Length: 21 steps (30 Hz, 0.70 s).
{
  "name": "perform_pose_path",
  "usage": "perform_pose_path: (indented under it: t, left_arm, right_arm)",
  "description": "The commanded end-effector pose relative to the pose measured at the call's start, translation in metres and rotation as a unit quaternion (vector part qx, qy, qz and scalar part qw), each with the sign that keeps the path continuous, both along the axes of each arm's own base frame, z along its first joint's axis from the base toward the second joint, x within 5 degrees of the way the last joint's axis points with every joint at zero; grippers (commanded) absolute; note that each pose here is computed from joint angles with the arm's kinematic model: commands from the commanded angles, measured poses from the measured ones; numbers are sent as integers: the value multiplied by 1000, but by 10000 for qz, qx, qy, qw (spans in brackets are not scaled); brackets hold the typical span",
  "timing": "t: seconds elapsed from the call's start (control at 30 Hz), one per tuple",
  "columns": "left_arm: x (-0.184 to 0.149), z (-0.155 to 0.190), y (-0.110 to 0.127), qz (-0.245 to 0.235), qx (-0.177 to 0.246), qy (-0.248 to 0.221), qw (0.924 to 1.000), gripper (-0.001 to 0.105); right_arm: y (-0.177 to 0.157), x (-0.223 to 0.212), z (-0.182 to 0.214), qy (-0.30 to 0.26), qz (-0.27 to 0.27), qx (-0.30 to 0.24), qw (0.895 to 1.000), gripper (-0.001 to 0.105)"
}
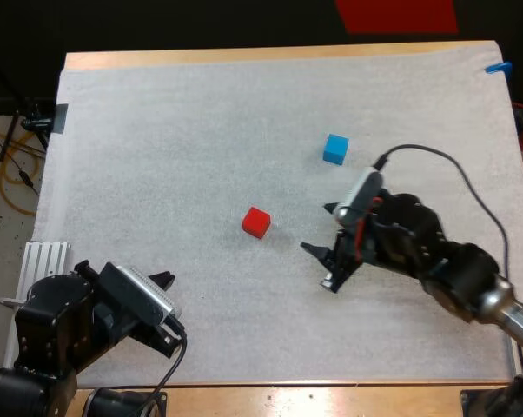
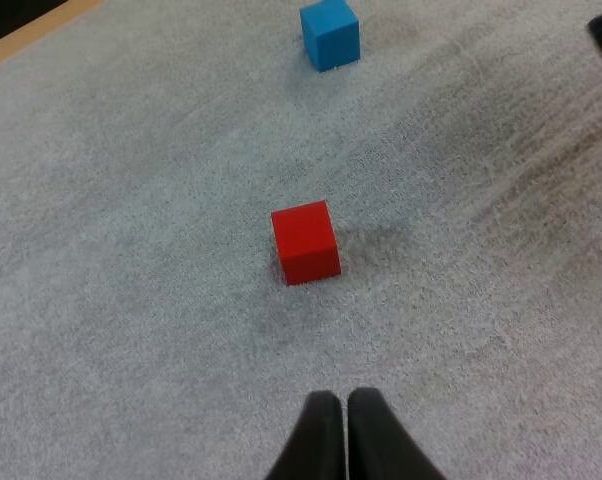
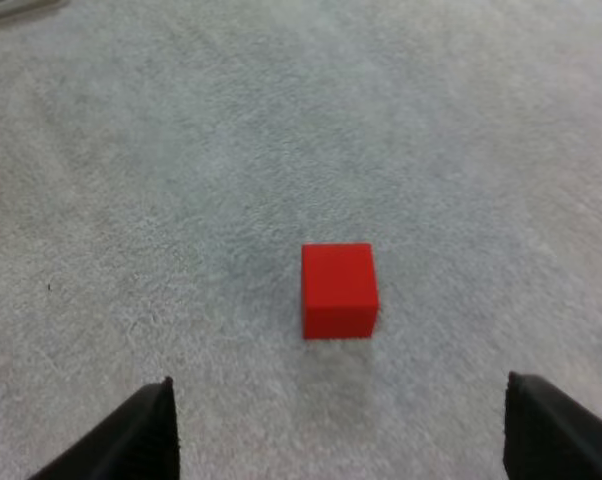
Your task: Stack red cube on blue cube
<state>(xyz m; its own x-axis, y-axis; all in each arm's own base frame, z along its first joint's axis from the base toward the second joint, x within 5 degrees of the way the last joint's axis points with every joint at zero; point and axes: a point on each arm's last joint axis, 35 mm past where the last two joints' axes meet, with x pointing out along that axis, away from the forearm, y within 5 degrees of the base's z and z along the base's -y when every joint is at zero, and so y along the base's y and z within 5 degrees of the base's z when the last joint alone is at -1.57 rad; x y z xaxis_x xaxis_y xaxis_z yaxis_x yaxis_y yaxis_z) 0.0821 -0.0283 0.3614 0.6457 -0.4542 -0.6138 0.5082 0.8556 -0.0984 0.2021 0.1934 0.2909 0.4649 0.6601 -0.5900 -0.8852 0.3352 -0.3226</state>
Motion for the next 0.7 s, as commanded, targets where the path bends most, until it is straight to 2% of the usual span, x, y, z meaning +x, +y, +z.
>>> perform_pose_path:
  t: [0.0,0.43,0.67]
  left_arm:
    - [-2,1,0,-29,-46,-28,10000,0]
    - [-2,1,0,-55,-67,-24,10000,0]
    - [-2,1,0,-55,-67,-24,10000,0]
  right_arm:
    - [8,5,4,-113,44,62,9999,65]
    - [69,64,-30,276,48,-212,9994,65]
    - [87,76,-54,531,212,-327,9978,65]
